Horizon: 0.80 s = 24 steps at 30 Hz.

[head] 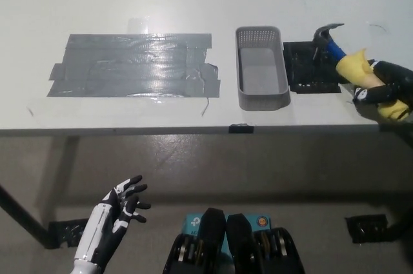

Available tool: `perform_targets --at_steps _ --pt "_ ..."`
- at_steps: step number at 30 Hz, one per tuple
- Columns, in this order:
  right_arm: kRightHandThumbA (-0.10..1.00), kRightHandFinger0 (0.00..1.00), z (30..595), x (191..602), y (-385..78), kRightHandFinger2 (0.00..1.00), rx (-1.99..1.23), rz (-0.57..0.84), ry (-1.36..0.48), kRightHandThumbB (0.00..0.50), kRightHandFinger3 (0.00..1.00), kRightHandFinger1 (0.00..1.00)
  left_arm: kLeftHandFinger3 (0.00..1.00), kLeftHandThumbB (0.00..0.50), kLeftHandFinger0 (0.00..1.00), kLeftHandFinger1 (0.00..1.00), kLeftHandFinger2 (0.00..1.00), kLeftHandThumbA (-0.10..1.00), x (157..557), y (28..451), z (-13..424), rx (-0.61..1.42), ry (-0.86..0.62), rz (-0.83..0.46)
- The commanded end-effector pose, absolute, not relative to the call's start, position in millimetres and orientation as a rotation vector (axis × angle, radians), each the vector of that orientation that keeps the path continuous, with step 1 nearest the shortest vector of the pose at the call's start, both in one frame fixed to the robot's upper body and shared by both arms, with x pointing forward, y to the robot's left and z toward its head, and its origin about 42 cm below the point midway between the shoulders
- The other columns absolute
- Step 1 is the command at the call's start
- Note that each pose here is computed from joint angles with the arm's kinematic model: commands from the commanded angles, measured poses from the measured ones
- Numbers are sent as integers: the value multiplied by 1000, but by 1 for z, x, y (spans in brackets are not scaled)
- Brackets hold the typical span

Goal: The robot picks the hammer with right hand and hits the black area on the desk and places it back.

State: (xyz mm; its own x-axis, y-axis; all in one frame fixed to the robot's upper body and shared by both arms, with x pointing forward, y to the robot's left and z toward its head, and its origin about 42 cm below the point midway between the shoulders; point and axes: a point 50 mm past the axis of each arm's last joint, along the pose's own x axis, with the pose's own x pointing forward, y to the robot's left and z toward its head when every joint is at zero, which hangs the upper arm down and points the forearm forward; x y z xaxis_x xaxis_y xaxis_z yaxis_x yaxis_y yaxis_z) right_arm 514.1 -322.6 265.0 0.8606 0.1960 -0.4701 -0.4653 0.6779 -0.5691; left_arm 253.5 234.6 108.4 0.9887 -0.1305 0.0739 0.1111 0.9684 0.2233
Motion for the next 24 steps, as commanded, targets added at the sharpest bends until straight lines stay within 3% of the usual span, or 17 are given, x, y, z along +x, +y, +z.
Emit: perform_targets --at_steps 1,2,4,12,15,17,20,21,22,24 --pt "-100 113 396 519 -320 915 -857 516 226 124 992 632 817 5 511 610 768 863 259 237 124 259 -171 -147" --pt "-100 189 395 517 -321 949 -875 514 222 131 1000 684 808 13 512 606 759 871 260 238 124 267 -171 -149" --pt "-100 195 394 515 -321 946 -854 524 230 126 988 685 792 14 508 598 745 880 260 238 124 271 -173 -148" --pt "-100 99 389 516 -323 871 -891 560 235 140 882 575 734 37 492 573 708 916 261 237 124 273 -171 -144" --pt "-100 66 388 516 -323 776 -905 568 233 141 810 508 716 38 488 566 694 948 262 236 124 288 -175 -144" --pt "-100 148 385 515 -325 783 -891 565 241 140 814 538 707 52 496 566 681 975 261 236 124 292 -168 -145" --pt "-100 115 385 515 -325 771 -906 567 232 146 802 528 696 60 504 569 669 993 261 236 124 299 -165 -142" --pt "-100 56 386 515 -324 747 -941 552 206 146 779 506 688 62 504 565 657 997 261 237 124 307 -170 -140" --pt "-100 52 387 515 -324 746 -948 545 201 146 779 507 687 62 505 565 655 997 262 237 125 307 -172 -140" --pt "-100 84 389 517 -324 885 -880 544 209 125 894 624 679 59 499 561 649 1000 262 236 125 308 -172 -141"
